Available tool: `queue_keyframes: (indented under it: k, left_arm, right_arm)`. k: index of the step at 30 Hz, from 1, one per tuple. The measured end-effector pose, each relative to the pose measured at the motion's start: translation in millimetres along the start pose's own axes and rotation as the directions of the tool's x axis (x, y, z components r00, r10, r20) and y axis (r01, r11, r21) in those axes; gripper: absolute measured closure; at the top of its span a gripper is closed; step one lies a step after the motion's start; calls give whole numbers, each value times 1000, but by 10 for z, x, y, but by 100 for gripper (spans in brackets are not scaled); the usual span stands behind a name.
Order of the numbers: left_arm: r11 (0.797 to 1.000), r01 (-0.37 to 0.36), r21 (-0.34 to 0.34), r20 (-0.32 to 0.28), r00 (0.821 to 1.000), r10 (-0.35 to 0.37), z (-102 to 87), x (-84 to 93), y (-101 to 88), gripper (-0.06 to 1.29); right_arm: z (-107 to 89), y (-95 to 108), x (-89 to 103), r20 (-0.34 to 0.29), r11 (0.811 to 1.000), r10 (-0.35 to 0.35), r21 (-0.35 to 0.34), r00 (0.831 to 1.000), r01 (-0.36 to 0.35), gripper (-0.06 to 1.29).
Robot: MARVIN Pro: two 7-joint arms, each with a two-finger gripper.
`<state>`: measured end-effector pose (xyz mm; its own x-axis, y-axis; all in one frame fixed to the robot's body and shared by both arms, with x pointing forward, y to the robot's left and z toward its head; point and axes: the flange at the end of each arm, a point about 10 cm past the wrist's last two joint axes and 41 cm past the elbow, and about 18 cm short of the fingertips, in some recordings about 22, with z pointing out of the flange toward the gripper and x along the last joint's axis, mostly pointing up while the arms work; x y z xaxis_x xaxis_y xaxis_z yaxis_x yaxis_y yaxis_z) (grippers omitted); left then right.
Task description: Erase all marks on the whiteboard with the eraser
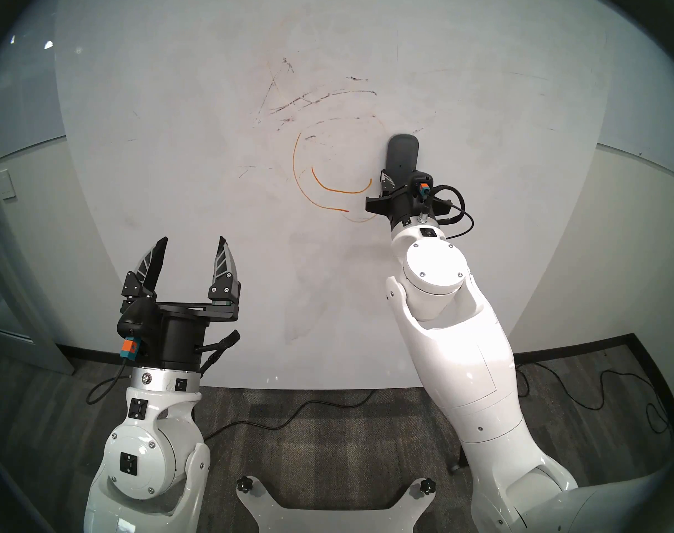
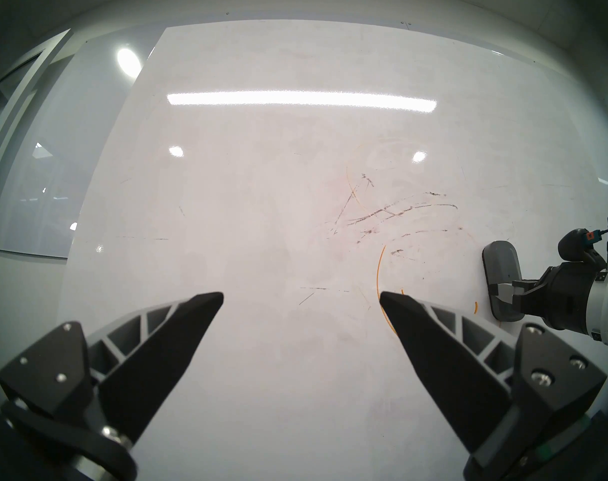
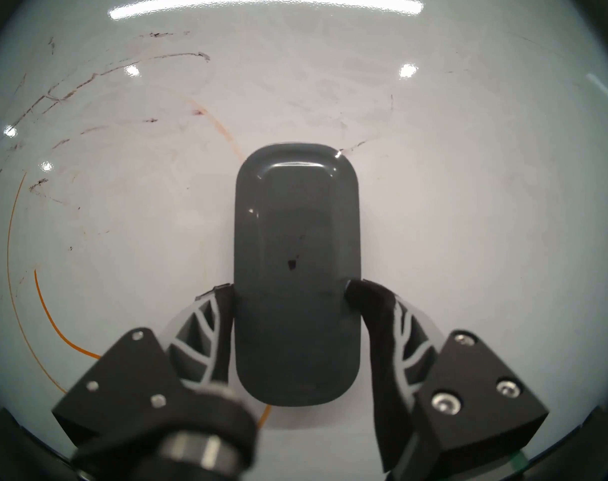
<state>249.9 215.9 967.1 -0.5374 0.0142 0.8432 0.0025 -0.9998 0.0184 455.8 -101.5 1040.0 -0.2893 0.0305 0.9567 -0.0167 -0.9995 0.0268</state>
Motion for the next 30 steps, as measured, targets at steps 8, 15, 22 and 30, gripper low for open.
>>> queue_keyframes:
  k: [8,15,22,30]
  left_arm:
    - [1000,0,0,0,1000,0,0,0,0,-2]
    - [1000,0,0,0,1000,0,0,0,0,-2]
    - [1000,0,0,0,1000,0,0,1,0,-2]
    - [1000,0,0,0,1000,0,0,1,0,-2]
  right_arm:
    - [-63,16,25,11,1000,14,10,1000,-14,66]
    - [-149,34,29,12,1000,13,28,1000,-13,71]
    - [-222,15,-96,40,999,0,50,999,-2,91]
    - [-227,19,-263,74,999,-24,47,997,21,125]
